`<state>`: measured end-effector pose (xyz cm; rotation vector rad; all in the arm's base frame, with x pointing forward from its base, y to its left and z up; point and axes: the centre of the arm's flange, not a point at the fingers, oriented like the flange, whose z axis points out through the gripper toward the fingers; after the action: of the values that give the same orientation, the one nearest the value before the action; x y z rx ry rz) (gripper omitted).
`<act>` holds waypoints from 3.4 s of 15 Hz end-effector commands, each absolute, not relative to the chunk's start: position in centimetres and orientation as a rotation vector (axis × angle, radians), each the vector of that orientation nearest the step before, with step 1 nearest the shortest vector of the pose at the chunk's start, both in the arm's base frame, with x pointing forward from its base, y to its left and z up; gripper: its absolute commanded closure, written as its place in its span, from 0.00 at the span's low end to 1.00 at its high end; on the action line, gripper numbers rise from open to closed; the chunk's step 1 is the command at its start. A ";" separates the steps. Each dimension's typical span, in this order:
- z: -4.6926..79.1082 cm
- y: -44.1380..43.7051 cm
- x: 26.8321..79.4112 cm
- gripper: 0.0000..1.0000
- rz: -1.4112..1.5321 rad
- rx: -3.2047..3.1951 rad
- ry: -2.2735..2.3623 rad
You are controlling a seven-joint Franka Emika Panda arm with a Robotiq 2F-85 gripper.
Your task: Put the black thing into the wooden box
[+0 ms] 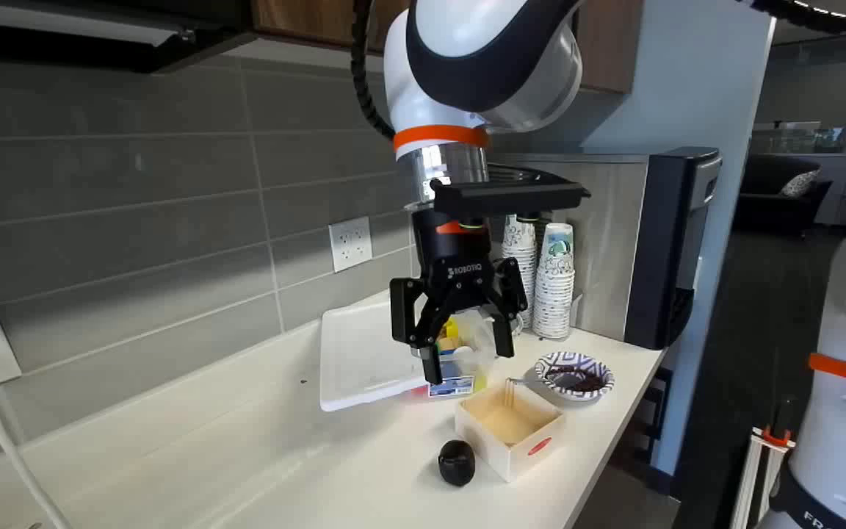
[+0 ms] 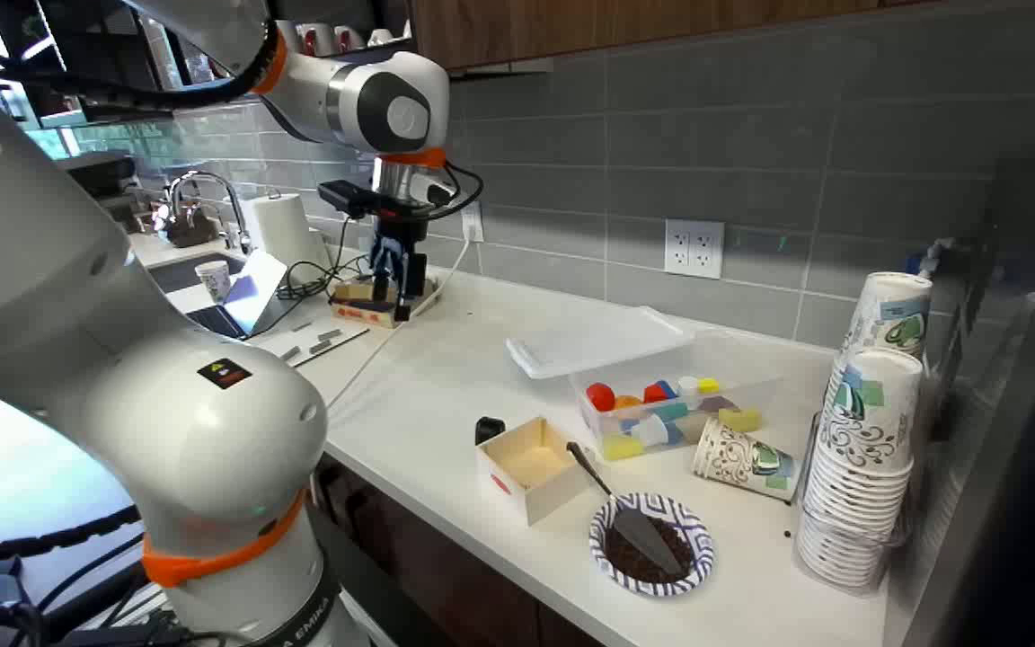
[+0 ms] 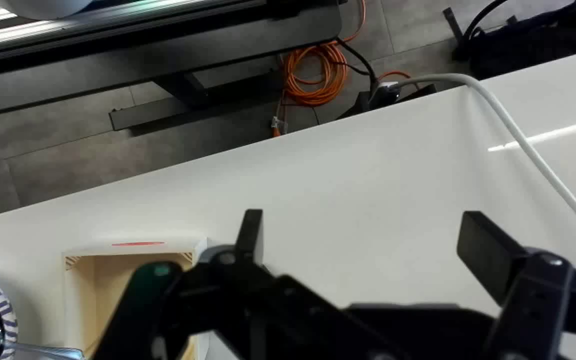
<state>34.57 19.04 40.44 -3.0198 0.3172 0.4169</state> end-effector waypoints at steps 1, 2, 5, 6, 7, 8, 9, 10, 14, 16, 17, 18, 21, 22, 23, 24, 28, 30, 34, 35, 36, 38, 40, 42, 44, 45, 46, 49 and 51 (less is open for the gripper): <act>40.4 19.0 34.6 0.00 0.417 -3.020 0.317; 40.4 19.0 34.6 0.00 0.417 -3.020 0.317; 40.4 19.0 34.6 0.00 0.417 -3.020 0.317; 40.4 19.0 34.6 0.00 0.417 -3.020 0.317; 40.4 19.0 34.6 0.00 0.417 -3.020 0.317; 40.4 19.0 34.6 0.00 0.417 -3.020 0.317; 40.4 19.0 34.6 0.00 0.417 -3.020 0.317; 40.4 19.0 34.6 0.00 0.417 -3.020 0.317; 38.2 20.3 33.9 0.00 0.355 -3.056 0.220; 36.3 21.6 32.9 0.00 0.321 -3.077 0.157; 35.3 22.3 32.3 0.00 0.308 -3.090 0.128; 34.1 23.0 31.5 0.00 0.289 -3.112 0.100; 30.5 24.2 29.9 0.00 0.166 -3.184 0.023; 29.1 24.2 29.7 0.00 0.120 -3.200 0.019; 28.1 24.1 29.8 0.00 0.071 -3.213 0.023; 26.9 23.7 30.1 0.00 0.034 -3.217 0.031; 23.0 22.2 31.9 0.00 -0.081 -3.192 0.108; 21.4 21.7 33.3 0.00 -0.111 -3.180 0.144; 18.5 20.1 35.2 0.00 -0.127 -3.192 0.198; 18.2 19.9 35.5 0.00 -0.138 -3.198 0.206; 18.1 19.8 35.8 0.00 -0.149 -3.204 0.214; 18.1 19.7 36.4 0.00 -0.183 -3.217 0.226; 17.9 19.7 36.9 0.00 -0.209 -3.228 0.235; 17.0 19.8 37.2 0.00 -0.234 -3.235 0.244; 16.2 19.8 37.6 0.00 -0.259 -3.244 0.267; 15.8 19.8 37.8 0.00 -0.261 -3.246 0.275; 15.4 19.7 37.9 0.00 -0.266 -3.251 0.284; 14.6 19.7 38.3 0.00 -0.281 -3.264 0.307; 14.3 19.8 38.5 0.14 -0.304 -3.272 0.325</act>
<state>37.78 19.11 16.43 -3.2649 0.2888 -0.2576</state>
